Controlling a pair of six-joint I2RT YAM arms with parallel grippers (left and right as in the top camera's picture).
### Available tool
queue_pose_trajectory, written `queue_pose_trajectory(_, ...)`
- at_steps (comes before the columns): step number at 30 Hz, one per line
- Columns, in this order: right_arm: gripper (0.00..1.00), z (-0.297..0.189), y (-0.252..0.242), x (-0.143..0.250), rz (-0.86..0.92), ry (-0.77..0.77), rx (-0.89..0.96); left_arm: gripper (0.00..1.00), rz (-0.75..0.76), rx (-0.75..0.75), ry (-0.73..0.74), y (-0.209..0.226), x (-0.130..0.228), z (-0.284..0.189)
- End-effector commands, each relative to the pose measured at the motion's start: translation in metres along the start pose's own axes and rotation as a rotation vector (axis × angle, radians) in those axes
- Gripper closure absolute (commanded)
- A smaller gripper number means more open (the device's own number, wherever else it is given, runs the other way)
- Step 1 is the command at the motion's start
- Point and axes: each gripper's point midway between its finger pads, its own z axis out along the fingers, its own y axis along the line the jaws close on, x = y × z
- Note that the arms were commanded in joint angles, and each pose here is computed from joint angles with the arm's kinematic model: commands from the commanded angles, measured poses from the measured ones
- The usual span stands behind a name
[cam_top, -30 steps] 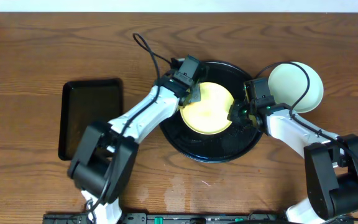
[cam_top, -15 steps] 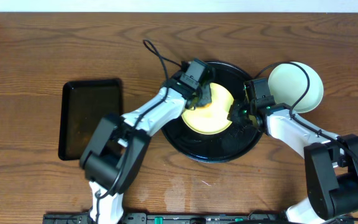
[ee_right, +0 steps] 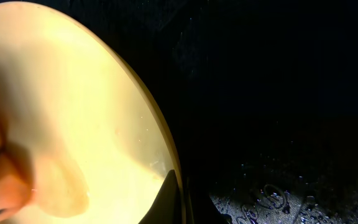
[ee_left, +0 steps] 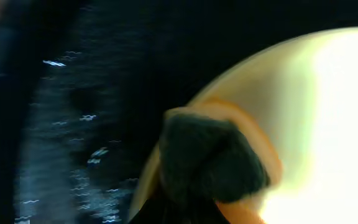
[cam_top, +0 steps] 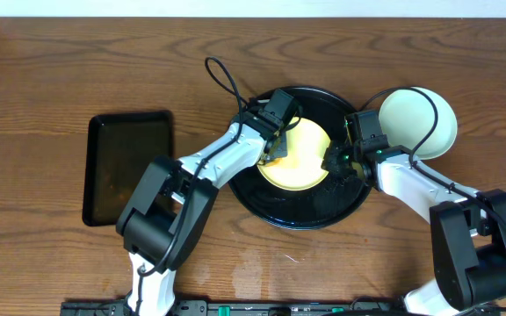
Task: Clean dirty plates on tray and stack at the side
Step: 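Scrub the yellow plate with the sponge in the left gripper, then keep scrubbing the yellow plate while the right gripper holds its rim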
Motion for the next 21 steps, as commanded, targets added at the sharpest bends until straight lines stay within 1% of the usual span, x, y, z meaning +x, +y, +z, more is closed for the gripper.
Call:
queue_pose_trajectory(1, 0.99, 0.004, -0.009, -0.001, 0.008, -0.012, 0.058, 0.92, 0.069, -0.214, -0.135, 0.042, -0.025, -0.015)
queue_pose_trajectory(4, 0.99, 0.004, -0.009, -0.001, 0.008, -0.012, 0.058, 0.92, 0.075, -0.235, -0.180, 0.046, -0.034, -0.028)
queue_pose_trajectory(14, 0.99, 0.004, -0.010, 0.000, 0.008, -0.011, 0.062, 0.92, 0.032, -0.148, -0.281, 0.036, -0.057, -0.074)
queue_pose_trajectory(16, 0.99, 0.004, -0.010, 0.000, 0.008, -0.011, 0.062, 0.92, 0.035, -0.083, -0.247, 0.026, -0.051, -0.073)
queue_pose_trajectory(21, 0.99, 0.004, -0.010, -0.001, 0.008, -0.013, 0.061, 0.92, 0.038, 0.181, -0.063, -0.020, -0.019, -0.064)
